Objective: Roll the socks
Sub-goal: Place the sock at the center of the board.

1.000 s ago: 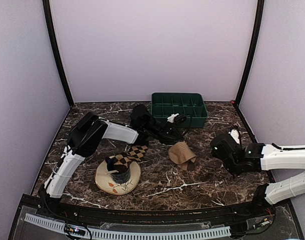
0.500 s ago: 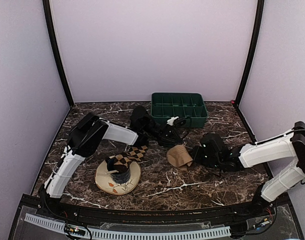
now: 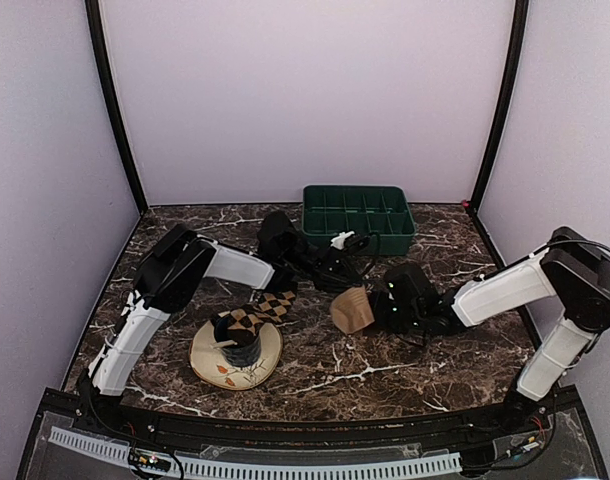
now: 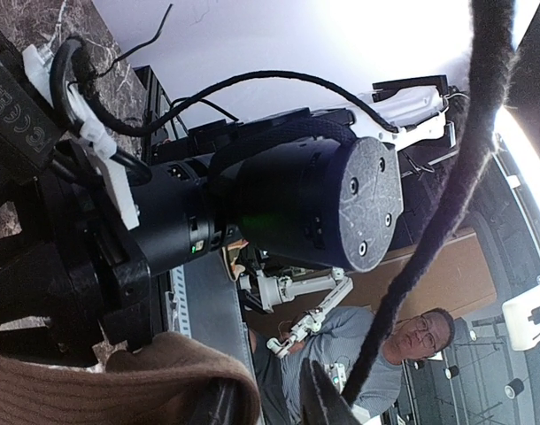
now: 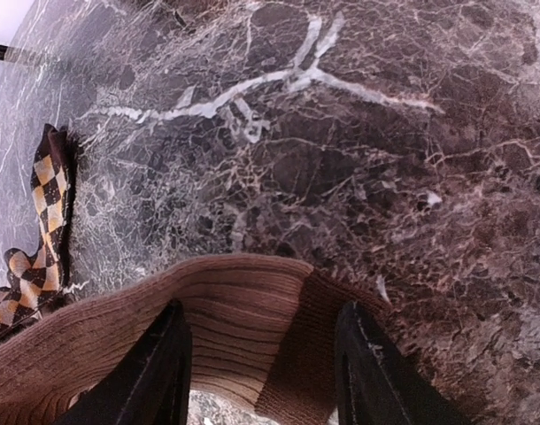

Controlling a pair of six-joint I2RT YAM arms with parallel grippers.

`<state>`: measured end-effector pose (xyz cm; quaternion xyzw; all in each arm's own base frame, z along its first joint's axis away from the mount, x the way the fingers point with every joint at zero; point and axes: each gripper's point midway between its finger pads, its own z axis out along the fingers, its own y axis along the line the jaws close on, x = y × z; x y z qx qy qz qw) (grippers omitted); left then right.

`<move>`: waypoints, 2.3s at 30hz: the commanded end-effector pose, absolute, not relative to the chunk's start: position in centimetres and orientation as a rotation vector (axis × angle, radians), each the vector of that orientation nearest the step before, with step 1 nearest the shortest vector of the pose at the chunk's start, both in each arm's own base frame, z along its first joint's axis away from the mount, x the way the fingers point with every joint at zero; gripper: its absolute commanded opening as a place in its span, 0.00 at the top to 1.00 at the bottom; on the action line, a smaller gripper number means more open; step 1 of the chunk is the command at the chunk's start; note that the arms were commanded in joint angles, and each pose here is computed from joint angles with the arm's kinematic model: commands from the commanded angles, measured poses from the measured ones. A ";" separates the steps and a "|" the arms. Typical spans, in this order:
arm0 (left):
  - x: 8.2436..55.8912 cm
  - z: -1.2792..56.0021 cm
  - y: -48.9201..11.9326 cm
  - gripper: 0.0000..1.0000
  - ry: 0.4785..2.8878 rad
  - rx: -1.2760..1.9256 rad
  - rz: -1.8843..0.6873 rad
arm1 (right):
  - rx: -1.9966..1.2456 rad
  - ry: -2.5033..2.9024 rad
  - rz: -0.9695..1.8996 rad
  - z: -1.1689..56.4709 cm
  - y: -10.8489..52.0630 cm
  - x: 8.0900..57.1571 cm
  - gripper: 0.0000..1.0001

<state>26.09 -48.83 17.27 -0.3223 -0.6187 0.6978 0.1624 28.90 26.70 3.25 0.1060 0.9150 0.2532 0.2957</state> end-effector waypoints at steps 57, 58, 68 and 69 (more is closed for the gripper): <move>29.9 21.9 -40.2 0.61 -1.887 -0.962 2.120 | 0.248 2.791 0.034 -1.6 12.9 27.1 0.65; 29.8 21.7 -40.2 0.61 -1.887 -0.959 2.115 | 0.243 2.786 0.034 -1.4 13.0 27.4 0.64; 29.2 22.9 -39.7 0.63 -1.883 -1.020 2.113 | 0.190 2.768 0.009 0.2 13.4 30.9 0.60; 29.3 23.2 -39.7 0.63 -1.883 -1.032 2.120 | 0.183 2.754 -0.006 0.9 13.3 31.4 0.60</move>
